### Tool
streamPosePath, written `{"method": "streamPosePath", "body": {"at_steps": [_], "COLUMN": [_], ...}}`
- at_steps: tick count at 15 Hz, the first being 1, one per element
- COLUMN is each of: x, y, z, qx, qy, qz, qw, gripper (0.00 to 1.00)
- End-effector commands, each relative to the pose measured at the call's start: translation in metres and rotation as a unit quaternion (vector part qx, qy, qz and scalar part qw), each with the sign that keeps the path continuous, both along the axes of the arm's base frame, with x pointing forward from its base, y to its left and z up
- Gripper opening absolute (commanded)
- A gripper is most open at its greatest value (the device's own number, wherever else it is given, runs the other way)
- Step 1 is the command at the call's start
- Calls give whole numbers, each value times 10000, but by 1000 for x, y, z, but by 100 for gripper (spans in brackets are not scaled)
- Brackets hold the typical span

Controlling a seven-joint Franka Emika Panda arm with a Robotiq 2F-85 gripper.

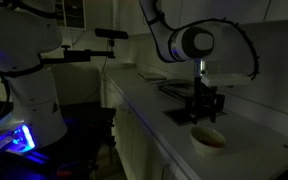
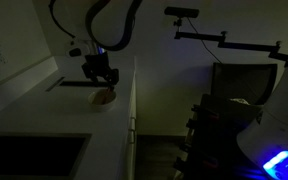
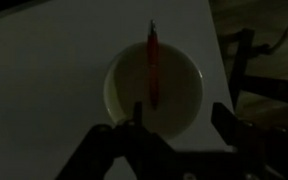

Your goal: Get the pen from the bowl and place it on the counter

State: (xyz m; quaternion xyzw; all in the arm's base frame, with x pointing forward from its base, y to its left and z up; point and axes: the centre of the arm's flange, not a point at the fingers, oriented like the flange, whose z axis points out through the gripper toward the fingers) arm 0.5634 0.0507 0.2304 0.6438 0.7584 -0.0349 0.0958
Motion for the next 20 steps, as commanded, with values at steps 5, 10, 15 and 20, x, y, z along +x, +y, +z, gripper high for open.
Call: {"method": "streamPosePath", "body": {"at_steps": [5,10,15,20], "x": [21,37,48,52], "y": [-2,-10,-19,-24], "z": [-31,-50,-66,-73], "qx": [117,159,147,71], "qy": [161,219,352,394], "qz": [240,187,298,424], "qw": [9995,9995,9988,9983], "gripper": [82,66,60,17]}}
